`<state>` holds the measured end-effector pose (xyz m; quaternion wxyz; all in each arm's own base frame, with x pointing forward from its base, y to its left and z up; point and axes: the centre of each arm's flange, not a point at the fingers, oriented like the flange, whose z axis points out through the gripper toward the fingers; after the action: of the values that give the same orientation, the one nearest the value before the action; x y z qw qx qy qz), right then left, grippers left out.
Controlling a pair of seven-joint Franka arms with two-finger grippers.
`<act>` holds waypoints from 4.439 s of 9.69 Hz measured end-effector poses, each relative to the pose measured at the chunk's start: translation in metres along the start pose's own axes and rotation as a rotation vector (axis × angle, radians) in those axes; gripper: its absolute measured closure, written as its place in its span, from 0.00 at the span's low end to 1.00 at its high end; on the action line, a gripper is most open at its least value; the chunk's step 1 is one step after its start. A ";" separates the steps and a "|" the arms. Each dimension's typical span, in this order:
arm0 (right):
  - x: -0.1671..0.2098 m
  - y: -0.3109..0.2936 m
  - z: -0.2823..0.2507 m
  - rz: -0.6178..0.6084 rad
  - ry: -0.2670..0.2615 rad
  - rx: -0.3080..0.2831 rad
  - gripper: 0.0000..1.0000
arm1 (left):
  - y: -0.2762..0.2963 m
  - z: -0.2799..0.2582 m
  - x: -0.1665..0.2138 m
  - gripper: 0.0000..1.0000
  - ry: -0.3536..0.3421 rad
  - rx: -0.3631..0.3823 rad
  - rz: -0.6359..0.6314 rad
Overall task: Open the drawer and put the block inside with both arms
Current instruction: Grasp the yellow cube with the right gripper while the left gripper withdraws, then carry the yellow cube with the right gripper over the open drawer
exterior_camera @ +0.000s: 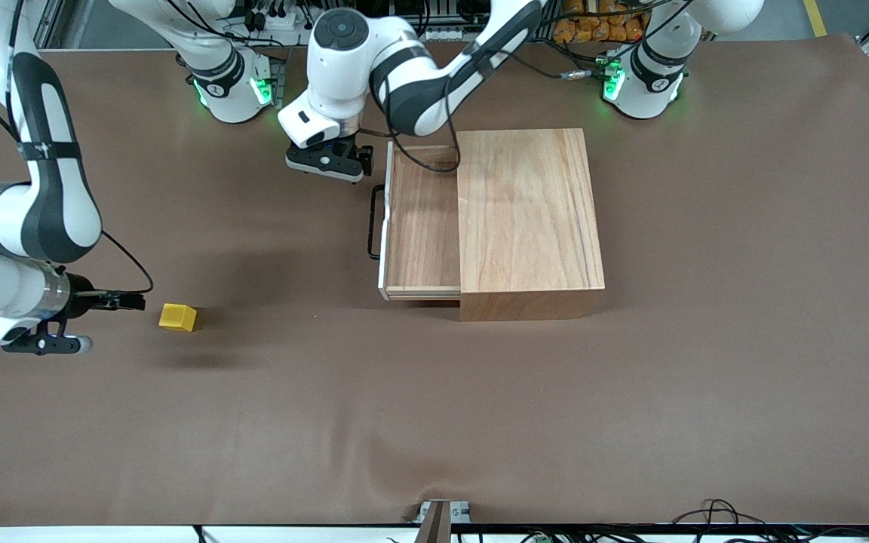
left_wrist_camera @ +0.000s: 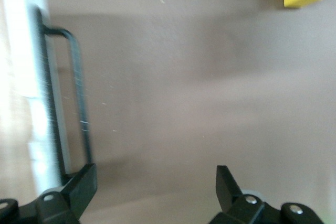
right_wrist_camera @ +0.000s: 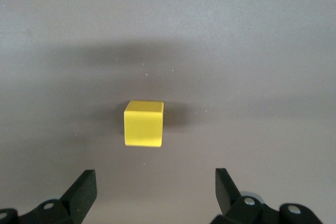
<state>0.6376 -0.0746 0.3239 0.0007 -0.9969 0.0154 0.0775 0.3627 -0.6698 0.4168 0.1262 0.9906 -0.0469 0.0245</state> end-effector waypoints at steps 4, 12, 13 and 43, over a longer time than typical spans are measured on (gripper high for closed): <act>-0.002 -0.001 0.063 0.000 0.023 -0.001 0.00 | -0.086 -0.090 0.083 0.00 -0.004 0.080 -0.110; 0.008 -0.010 0.120 0.075 0.027 0.023 0.00 | -0.324 -0.204 0.225 0.00 0.022 0.137 -0.152; 0.008 -0.010 0.122 0.076 0.025 0.023 0.00 | -0.352 -0.210 0.234 0.00 0.017 0.144 -0.145; -0.156 -0.487 -0.046 -0.025 0.092 0.169 0.44 | -0.615 -0.380 0.130 0.00 -0.082 0.278 -0.106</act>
<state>0.5057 0.4167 0.3928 0.0849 -0.9959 0.0093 0.0303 0.5391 0.0076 0.6397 -0.0133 0.9998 0.0044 -0.0165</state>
